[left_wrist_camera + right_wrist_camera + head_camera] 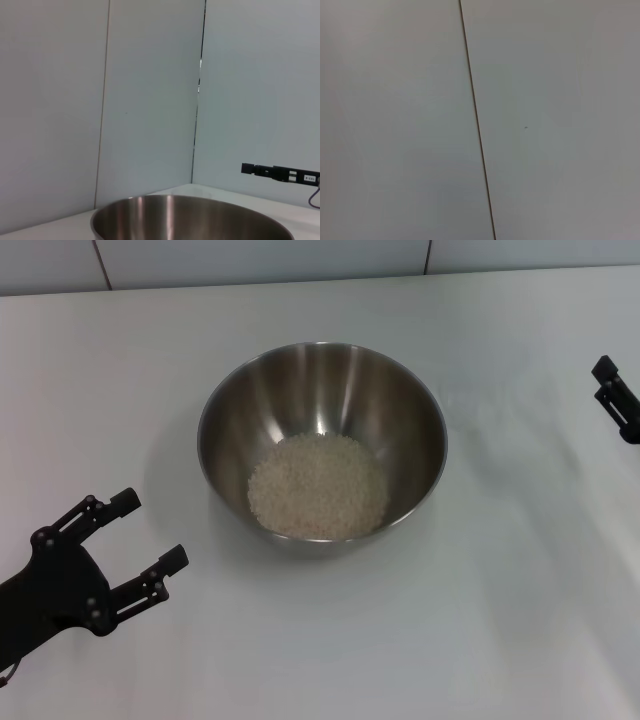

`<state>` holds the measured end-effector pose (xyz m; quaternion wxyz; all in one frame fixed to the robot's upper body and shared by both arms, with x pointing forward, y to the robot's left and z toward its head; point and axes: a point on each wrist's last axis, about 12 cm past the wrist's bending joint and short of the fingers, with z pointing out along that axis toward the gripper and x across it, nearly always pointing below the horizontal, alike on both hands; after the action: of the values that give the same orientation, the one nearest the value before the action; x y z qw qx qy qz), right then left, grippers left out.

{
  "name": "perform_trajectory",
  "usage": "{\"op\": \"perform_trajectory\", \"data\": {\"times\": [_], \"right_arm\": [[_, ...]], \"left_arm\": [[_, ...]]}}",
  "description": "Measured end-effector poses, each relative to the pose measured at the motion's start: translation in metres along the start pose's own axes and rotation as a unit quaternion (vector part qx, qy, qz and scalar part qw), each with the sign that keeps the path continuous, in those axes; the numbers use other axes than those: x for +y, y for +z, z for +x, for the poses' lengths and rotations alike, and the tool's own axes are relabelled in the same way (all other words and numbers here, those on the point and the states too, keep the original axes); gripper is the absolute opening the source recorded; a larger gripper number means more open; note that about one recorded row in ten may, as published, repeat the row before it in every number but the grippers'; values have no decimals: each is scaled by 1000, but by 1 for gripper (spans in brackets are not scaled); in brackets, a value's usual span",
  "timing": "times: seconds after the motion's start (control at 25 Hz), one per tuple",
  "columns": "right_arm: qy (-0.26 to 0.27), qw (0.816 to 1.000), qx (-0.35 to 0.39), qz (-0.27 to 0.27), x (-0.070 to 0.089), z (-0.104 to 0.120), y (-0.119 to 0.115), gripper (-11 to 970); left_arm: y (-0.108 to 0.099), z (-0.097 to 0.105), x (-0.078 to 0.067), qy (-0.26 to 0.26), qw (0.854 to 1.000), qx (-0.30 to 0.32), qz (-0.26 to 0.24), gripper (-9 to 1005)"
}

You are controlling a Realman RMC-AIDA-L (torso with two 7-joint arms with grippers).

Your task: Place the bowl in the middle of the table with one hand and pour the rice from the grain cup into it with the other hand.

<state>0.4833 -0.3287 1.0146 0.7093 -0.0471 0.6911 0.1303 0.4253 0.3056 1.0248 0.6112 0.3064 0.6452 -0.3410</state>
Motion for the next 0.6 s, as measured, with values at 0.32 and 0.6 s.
{"op": "perform_trajectory", "data": {"times": [0.32, 0.6], "right_arm": [[2, 999, -8, -50, 3, -9, 7, 693], [6, 979, 7, -202, 8, -30, 11, 692]], "left_arm": [[0, 0, 0, 2, 1000, 2, -1, 844], [-1, -2, 4, 5, 1000, 6, 4, 844]]}}
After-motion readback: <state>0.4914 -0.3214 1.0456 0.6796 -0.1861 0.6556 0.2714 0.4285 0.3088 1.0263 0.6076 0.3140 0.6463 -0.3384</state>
